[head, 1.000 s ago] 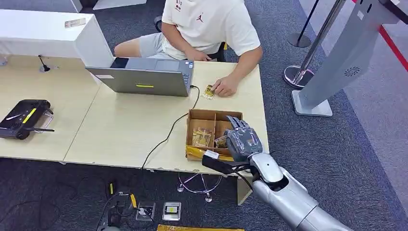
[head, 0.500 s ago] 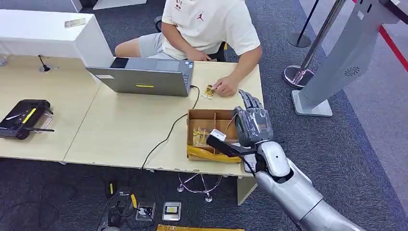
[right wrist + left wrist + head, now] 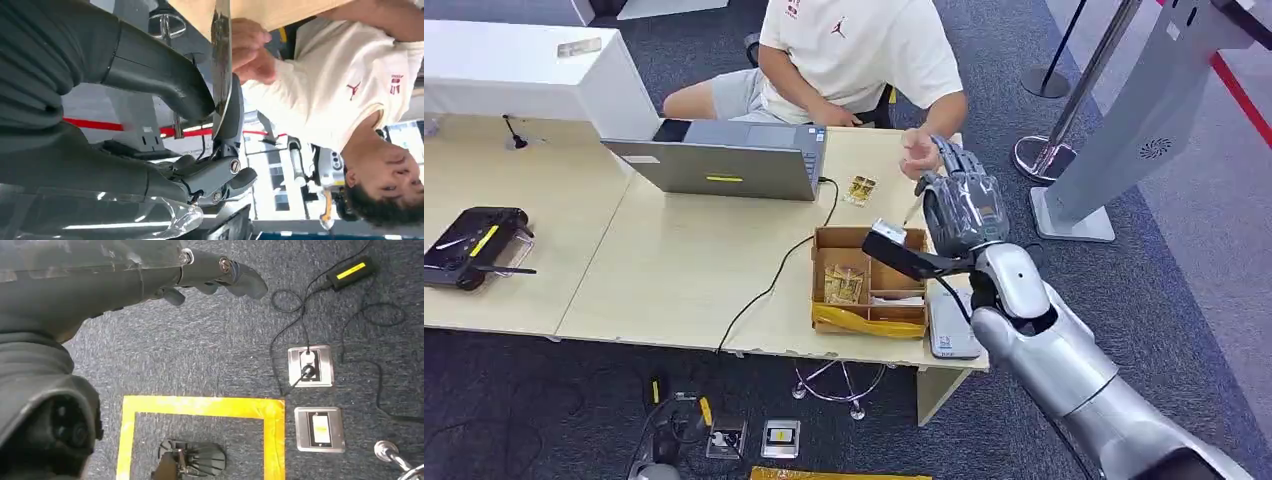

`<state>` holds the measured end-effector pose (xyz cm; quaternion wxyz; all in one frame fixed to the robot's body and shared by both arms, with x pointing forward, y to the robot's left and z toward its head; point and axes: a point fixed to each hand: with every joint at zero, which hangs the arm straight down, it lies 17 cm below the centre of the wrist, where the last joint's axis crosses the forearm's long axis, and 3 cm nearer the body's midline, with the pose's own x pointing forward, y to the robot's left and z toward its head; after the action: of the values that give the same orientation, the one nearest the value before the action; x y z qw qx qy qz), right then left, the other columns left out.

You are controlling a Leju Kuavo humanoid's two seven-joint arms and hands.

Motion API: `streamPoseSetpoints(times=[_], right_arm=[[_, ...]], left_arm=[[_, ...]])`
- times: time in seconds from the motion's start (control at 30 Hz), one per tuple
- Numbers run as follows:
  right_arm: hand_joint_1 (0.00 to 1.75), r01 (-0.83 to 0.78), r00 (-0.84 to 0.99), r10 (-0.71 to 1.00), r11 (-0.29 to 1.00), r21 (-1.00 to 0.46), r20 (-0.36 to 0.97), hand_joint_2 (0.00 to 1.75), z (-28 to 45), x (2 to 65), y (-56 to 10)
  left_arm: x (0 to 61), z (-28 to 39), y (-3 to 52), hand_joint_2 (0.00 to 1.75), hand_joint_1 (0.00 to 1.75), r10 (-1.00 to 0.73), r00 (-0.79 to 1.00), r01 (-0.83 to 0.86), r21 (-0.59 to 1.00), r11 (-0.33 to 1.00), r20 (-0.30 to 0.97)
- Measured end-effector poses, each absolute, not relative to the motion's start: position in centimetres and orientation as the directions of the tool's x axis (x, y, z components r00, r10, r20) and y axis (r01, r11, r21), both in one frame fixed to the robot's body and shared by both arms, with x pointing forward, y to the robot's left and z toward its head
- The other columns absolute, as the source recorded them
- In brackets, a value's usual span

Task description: Pass the card to the sensor for recognition and then transmit it.

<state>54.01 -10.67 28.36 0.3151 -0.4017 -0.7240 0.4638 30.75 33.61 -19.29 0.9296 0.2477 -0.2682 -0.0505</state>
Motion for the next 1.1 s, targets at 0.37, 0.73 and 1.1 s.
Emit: streamPoseSetpoints(times=[0.37,0.73,1.1], right_arm=[[1.75,0.223,-0.445,0.886,0.247,-0.943,0.127,1.75,30.0,59.0,-9.5],[1.75,0.208,-0.409,0.91,0.168,-0.964,0.071,1.75,28.3,60.7,-8.8],[0.0,0.187,-0.381,0.923,0.131,-0.974,0.051,1.75,26.4,61.3,-9.4]], left_arm=[[32.2,-18.6,33.3,0.0,0.0,-0.25,0.848,-0.015,0.493,0.87,0.467],[32.3,-18.7,33.1,0.0,0.0,-0.243,0.855,-0.01,0.483,0.875,0.458],[31.9,-19.0,33.2,0.0,0.0,-0.225,0.866,-0.015,0.473,0.881,0.446]])
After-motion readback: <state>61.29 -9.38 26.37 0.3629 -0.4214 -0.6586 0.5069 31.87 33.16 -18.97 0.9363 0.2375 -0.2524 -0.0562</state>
